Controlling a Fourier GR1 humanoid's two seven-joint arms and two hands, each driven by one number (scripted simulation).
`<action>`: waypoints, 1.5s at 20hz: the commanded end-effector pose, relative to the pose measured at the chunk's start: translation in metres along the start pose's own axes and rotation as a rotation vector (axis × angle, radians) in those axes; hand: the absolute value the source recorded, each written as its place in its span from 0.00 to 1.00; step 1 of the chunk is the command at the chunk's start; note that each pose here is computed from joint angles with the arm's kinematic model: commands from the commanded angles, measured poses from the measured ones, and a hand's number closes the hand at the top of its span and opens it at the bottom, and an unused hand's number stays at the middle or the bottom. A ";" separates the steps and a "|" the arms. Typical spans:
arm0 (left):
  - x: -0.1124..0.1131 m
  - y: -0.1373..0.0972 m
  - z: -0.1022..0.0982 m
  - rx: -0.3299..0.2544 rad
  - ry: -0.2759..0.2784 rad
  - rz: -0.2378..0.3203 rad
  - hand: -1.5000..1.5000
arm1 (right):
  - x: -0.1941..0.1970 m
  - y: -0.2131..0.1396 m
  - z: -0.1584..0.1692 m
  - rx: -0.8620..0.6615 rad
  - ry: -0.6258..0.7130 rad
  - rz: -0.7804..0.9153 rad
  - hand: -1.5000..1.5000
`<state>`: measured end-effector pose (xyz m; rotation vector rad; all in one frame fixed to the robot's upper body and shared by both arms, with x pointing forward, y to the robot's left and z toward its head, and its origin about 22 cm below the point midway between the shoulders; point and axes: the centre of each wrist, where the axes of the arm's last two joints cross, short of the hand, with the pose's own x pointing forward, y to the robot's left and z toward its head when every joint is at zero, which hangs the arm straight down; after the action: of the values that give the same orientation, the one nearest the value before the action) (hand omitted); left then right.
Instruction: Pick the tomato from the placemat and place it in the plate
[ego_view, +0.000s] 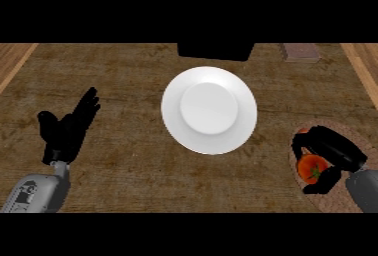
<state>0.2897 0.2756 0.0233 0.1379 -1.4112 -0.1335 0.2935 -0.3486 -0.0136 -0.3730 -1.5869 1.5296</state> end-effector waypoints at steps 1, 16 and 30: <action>-0.001 -0.008 -0.001 -0.029 0.007 0.002 0.50 | 0.062 0.031 -0.081 -0.082 -0.026 -0.114 1.00; -0.002 -0.003 -0.006 -0.001 0.014 -0.009 0.50 | 0.223 -0.035 -0.195 -0.769 0.383 -0.115 1.00; -0.005 0.004 -0.004 0.038 0.025 0.012 0.50 | 0.268 -0.053 -0.246 -0.847 0.659 -0.120 1.00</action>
<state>0.2921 0.2749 0.0209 0.1489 -1.4069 -0.1114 0.3312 -0.0075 0.0976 -1.0861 -1.6240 0.5277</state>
